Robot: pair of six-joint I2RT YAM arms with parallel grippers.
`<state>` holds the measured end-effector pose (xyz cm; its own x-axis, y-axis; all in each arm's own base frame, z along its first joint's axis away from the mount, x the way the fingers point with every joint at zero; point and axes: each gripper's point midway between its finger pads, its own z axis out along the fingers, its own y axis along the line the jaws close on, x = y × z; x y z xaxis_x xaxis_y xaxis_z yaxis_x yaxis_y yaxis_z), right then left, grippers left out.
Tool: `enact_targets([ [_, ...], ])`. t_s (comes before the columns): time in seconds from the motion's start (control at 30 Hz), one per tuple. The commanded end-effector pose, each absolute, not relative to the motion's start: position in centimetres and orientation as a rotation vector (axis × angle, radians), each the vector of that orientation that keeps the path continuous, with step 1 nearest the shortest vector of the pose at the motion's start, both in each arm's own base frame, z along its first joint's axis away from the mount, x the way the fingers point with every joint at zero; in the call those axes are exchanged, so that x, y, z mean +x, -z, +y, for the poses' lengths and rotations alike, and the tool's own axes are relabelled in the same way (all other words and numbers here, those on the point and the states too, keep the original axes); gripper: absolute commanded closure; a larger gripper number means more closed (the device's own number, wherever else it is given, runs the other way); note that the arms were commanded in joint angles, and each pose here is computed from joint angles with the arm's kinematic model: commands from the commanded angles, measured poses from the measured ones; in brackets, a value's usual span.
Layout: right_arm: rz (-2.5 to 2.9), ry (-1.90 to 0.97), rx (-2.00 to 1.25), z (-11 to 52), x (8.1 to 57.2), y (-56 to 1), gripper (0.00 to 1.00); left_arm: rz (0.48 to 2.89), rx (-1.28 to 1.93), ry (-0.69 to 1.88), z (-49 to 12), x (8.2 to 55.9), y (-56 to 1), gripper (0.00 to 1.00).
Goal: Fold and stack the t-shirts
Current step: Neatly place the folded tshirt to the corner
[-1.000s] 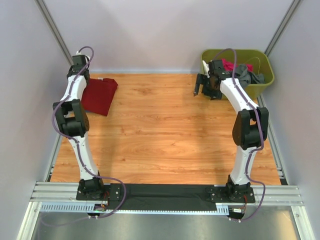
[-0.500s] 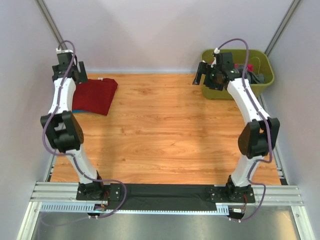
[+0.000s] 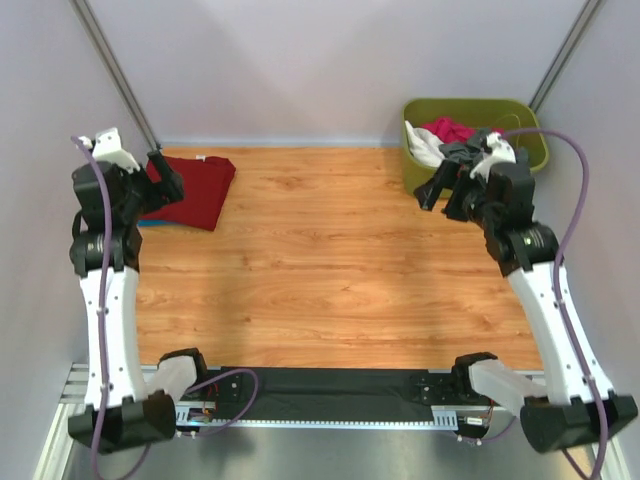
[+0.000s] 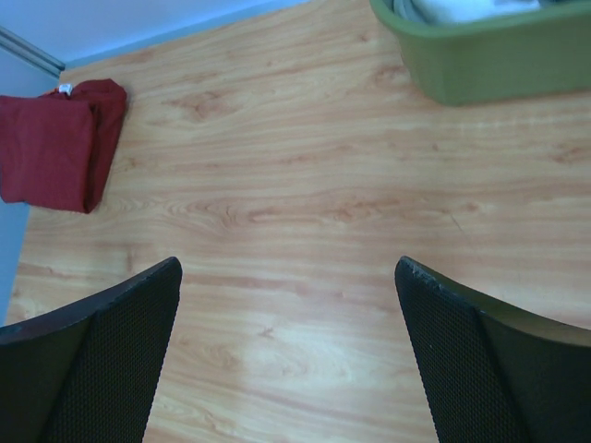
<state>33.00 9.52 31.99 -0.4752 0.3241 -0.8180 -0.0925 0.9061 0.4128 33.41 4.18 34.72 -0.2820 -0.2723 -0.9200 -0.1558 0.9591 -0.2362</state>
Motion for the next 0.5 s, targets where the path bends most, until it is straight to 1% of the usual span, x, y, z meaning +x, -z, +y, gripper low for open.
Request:
enact_targets([
  [0.0,1.927,-0.499,0.222,8.4,30.0,-31.6,0.00,1.919,-0.257,0.242,1.0,29.9,-32.8,0.01],
  [0.03,1.915,-0.494,0.225,8.2,29.1,-31.3,0.00,1.892,-0.217,0.286,-0.3,28.6,-33.2,0.01],
  [0.07,1.900,-0.487,0.225,7.8,27.6,-30.4,0.00,1.923,-0.227,0.311,-0.8,28.0,-31.3,0.01],
  [0.13,1.883,-0.477,0.228,7.3,26.2,-29.7,0.00,1.893,-0.189,0.390,-2.5,26.2,-31.2,0.01],
  [0.17,1.842,-0.482,0.221,7.1,25.1,-30.2,0.00,1.917,-0.195,0.408,-2.8,25.7,-29.6,0.00],
  [0.2,1.859,-0.472,0.227,6.9,24.6,-28.7,0.00,1.913,-0.195,0.414,-3.0,25.2,-29.3,0.01],
  [0.27,1.819,-0.464,0.239,6.4,23.6,-28.7,0.00,1.913,-0.192,0.389,-2.8,24.2,-28.0,0.00],
  [0.33,1.831,-0.463,0.265,6.2,23.4,-27.2,0.00,1.928,-0.201,0.355,-2.4,23.8,-27.1,0.01],
  [0.47,1.825,-0.471,0.286,6.1,23.1,-26.5,0.00,1.907,-0.185,0.349,-2.5,23.5,-27.6,0.01],
])
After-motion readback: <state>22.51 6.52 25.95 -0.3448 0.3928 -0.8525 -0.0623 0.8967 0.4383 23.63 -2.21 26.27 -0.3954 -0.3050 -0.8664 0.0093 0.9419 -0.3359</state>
